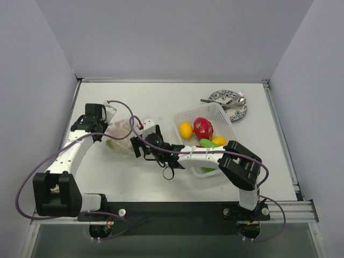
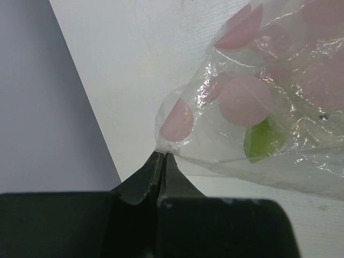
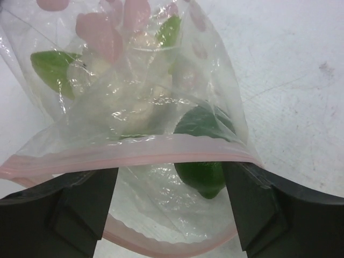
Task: Open the zip-top bag and remove the fake food
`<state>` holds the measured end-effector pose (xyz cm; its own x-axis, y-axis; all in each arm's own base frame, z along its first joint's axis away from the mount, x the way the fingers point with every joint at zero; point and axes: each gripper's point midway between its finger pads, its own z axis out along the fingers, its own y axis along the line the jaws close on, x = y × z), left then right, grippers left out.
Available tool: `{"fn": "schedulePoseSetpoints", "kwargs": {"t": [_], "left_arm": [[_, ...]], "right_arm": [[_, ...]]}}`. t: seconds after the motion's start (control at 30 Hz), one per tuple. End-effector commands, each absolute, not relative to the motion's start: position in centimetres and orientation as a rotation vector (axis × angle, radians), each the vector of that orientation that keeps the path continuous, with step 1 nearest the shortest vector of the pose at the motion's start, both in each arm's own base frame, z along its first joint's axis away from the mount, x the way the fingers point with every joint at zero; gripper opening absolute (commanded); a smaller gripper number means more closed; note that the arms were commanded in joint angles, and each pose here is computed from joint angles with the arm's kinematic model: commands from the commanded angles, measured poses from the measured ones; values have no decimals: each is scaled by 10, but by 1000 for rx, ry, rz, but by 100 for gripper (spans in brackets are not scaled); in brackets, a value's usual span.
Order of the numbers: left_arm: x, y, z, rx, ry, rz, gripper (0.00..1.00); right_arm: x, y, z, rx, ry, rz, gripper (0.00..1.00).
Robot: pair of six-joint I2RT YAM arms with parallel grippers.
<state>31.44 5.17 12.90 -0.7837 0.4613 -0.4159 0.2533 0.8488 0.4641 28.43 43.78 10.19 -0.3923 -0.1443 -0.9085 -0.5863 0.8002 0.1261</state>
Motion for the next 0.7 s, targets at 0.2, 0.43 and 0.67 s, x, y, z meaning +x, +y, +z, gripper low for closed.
{"fn": "schedulePoseSetpoints", "kwargs": {"t": [0.2, 0.43, 0.67], "left_arm": [[323, 47, 149, 514, 2442, 525, 0], [320, 48, 147, 527, 2443, 529, 0], [319, 47, 145, 533, 2442, 530, 0]], "right_arm": [[315, 436, 94, -592, 1880, 223, 97], [330, 435, 75, -568, 1947, 231, 98], [334, 439, 66, -560, 2014, 357, 93]]}}
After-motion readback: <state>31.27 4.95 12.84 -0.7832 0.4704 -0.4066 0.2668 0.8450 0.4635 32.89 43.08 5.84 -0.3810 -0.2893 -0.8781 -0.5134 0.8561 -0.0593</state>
